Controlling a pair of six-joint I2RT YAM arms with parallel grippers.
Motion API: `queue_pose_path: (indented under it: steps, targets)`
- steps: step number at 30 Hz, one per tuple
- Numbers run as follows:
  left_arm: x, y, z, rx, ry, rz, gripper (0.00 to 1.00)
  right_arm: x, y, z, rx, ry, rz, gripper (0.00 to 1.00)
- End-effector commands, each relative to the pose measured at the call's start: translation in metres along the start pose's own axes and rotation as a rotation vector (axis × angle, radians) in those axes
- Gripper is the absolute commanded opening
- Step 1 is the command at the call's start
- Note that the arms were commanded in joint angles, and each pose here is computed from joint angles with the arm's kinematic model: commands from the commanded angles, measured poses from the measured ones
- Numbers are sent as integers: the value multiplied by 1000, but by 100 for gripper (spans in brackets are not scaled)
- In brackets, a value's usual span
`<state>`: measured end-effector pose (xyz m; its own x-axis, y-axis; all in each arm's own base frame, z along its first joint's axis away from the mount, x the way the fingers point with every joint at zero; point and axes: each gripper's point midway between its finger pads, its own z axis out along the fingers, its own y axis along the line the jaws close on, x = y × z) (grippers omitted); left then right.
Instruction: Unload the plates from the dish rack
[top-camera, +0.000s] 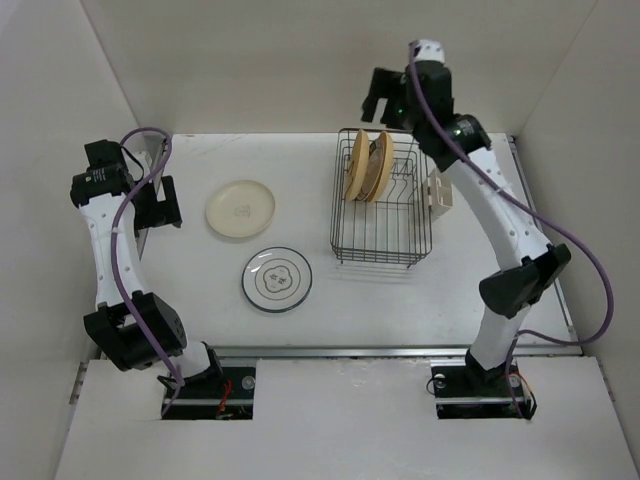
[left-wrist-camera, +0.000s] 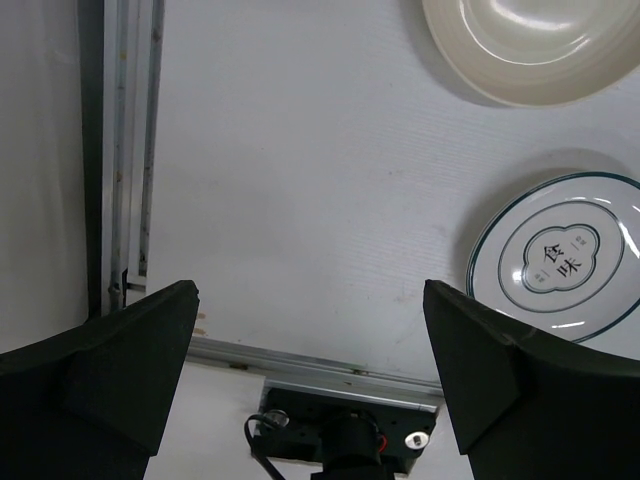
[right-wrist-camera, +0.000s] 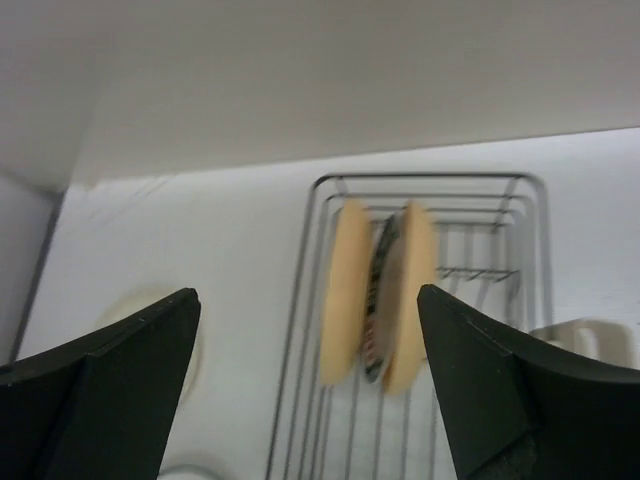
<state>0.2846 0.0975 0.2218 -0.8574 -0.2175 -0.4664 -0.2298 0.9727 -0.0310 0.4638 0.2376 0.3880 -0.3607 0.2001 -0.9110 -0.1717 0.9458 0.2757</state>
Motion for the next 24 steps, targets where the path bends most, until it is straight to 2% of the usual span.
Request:
queue_pose_path:
  steps: [1, 3, 4, 6, 11, 17, 18, 20, 24]
  targets:
    - [-14, -2, -6, 14, -37, 3, 94, 8, -73, 19, 305, 41, 6, 95]
    - [-14, -2, -5, 15, -27, 2, 94, 16, -83, 37, 342, 54, -18, 83]
    - [-18, -2, -8, 13, -38, 3, 94, 13, -91, 40, 364, 47, -14, 69]
    - [-18, -1, -5, 14, -29, 2, 94, 16, -98, 50, 381, 53, -13, 61]
    - [-18, -1, -5, 14, -29, 2, 94, 31, -107, 61, 401, 88, -30, 64]
    - [-20, -1, -4, 14, -31, 2, 94, 61, -128, 80, 498, 133, -67, 49]
    - [-20, -1, -4, 14, -31, 2, 94, 63, -129, 79, 501, 141, -70, 43]
    - [-23, -1, -7, 13, -42, 3, 94, 70, -133, 81, 517, 157, -80, 38]
    - [-23, 1, -6, 5, -31, 11, 94, 79, -136, 85, 524, 177, -88, 42]
